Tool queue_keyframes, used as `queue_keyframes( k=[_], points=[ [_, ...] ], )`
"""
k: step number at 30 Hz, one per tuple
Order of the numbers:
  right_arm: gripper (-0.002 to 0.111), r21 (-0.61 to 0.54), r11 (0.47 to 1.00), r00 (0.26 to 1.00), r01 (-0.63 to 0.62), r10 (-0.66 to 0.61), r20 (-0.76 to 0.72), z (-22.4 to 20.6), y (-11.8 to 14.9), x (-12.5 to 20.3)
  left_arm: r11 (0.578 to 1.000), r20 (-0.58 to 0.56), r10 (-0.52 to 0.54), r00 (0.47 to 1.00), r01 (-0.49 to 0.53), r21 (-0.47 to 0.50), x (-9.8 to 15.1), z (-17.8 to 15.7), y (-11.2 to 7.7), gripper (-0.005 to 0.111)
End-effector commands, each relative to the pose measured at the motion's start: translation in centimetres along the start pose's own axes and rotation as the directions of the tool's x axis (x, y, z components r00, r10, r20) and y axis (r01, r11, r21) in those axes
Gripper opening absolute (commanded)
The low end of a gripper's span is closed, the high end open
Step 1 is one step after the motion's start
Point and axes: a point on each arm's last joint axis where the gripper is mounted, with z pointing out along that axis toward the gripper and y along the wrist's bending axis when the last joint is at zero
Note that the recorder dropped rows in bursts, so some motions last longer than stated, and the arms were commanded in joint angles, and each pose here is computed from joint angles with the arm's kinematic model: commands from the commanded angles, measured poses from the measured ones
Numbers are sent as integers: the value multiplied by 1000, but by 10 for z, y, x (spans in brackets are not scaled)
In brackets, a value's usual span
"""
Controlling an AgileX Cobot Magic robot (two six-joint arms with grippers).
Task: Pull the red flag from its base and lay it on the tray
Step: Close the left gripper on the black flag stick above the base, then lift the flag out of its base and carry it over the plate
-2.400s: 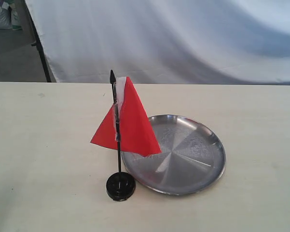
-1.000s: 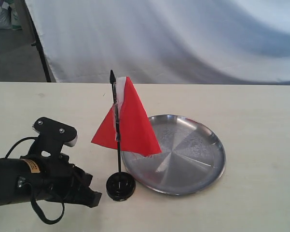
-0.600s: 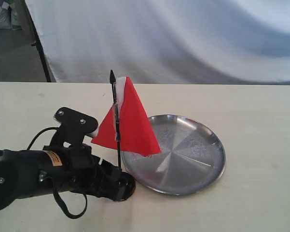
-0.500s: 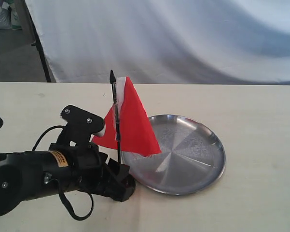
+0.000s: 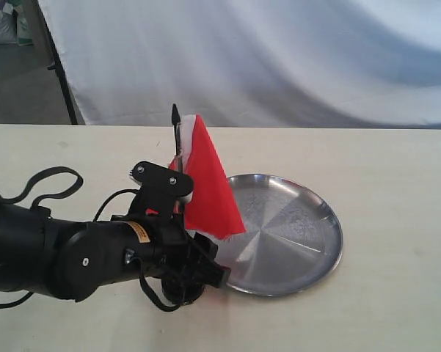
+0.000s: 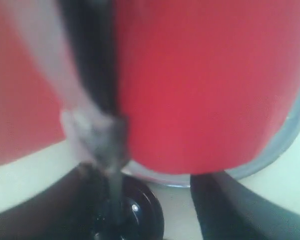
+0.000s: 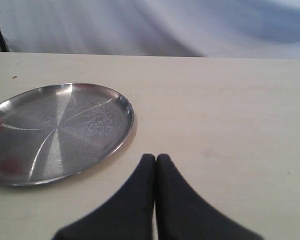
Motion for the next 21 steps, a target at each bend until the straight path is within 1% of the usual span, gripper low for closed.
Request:
queue_keyframes(
  k=[1, 2, 3, 4, 5, 13, 17, 21],
  points=[
    [0, 6, 1000, 1000, 7, -7, 6, 0, 0, 1, 1000, 15, -3, 1000, 4, -5, -1, 5, -1, 38],
    [0, 6, 1000, 1000, 7, -7, 6, 0, 0, 1, 1000, 30, -3, 1000, 4, -9, -2, 5, -1, 24],
    [0, 6, 1000, 1000, 7, -7, 6, 0, 0, 1, 1000, 37, -3, 999, 4, -11, -3, 5, -1, 17],
    [0, 6, 1000, 1000, 7, -7, 6, 0, 0, 1, 1000, 47, -1, 999, 1, -14, -4, 5, -1, 3],
    [0, 6, 1000, 1000, 7, -7, 6, 0, 0, 1, 1000, 52, 7, 999, -7, -16, -4, 5, 0, 0],
    [0, 6, 1000, 1000, 7, -7, 9, 0, 0, 0, 1000, 84, 16, 996, -14, -22, -8, 4, 0, 0],
    [0, 6, 1000, 1000, 7, -7, 9, 0, 0, 0, 999, 121, 45, 992, -45, -4, -20, -2, -3, 0],
    [0, 6, 1000, 1000, 7, -7, 9, 0, 0, 0, 999, 175, 43, 984, -47, 19, -40, -15, -8, 0]
  ],
)
